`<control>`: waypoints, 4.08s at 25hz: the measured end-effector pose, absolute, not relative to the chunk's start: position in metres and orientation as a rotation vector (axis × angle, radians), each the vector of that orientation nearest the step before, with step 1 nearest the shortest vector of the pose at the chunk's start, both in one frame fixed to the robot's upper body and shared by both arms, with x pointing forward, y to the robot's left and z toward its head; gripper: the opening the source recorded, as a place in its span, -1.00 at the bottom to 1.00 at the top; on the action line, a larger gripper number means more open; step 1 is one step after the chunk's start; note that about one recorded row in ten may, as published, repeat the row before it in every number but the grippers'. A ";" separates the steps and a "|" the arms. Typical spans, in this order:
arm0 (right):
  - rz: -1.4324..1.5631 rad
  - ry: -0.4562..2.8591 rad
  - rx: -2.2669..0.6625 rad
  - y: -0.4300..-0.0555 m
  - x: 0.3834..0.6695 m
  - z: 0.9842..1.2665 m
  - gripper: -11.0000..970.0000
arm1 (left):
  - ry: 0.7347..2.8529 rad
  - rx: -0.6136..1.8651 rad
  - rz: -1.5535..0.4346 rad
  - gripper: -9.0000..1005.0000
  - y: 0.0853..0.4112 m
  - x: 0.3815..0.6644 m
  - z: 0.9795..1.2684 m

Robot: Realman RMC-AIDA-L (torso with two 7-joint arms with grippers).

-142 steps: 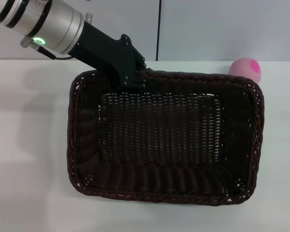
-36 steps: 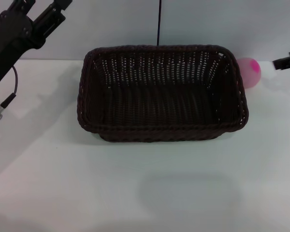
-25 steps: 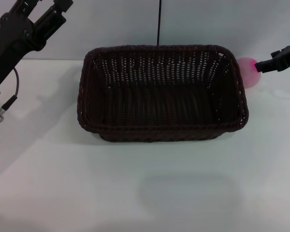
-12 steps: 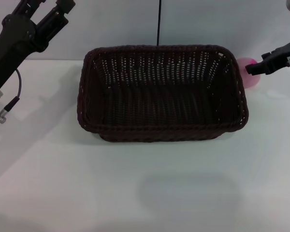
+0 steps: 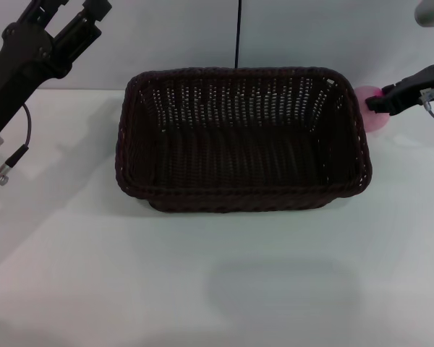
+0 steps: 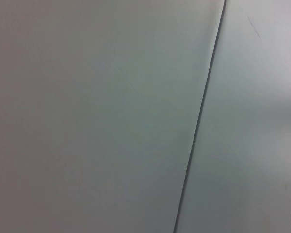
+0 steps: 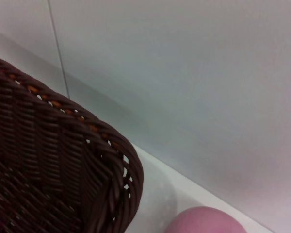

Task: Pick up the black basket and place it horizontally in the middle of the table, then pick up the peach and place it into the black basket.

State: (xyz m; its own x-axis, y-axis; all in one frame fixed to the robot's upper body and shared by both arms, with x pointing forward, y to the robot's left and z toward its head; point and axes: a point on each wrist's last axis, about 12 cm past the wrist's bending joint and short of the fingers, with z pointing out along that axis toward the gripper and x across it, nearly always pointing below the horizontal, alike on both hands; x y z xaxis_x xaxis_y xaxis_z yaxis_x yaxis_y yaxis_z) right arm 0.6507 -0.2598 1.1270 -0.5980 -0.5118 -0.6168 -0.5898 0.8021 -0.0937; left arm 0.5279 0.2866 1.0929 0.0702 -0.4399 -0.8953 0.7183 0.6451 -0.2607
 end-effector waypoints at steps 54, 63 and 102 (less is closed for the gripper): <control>0.987 1.809 -0.700 -0.239 0.611 1.187 -0.81 | 1.213 0.227 -0.898 0.67 0.296 0.510 1.085; 0.984 1.803 -0.641 -0.255 0.604 1.183 -0.36 | 1.214 0.225 -0.896 0.67 0.297 0.510 1.085; 0.215 1.117 0.347 -0.394 0.473 1.061 0.14 | 1.143 -0.075 -0.571 0.67 0.346 0.488 1.072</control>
State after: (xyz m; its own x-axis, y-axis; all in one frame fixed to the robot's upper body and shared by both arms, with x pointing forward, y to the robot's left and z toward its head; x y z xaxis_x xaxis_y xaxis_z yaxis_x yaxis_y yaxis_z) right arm 0.4726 -0.3941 1.0613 0.4259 0.3397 -0.8386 0.0047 0.9260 0.3775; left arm 0.4875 0.3465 1.0716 0.2893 -0.4647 -0.8369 0.3904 0.8555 -0.3401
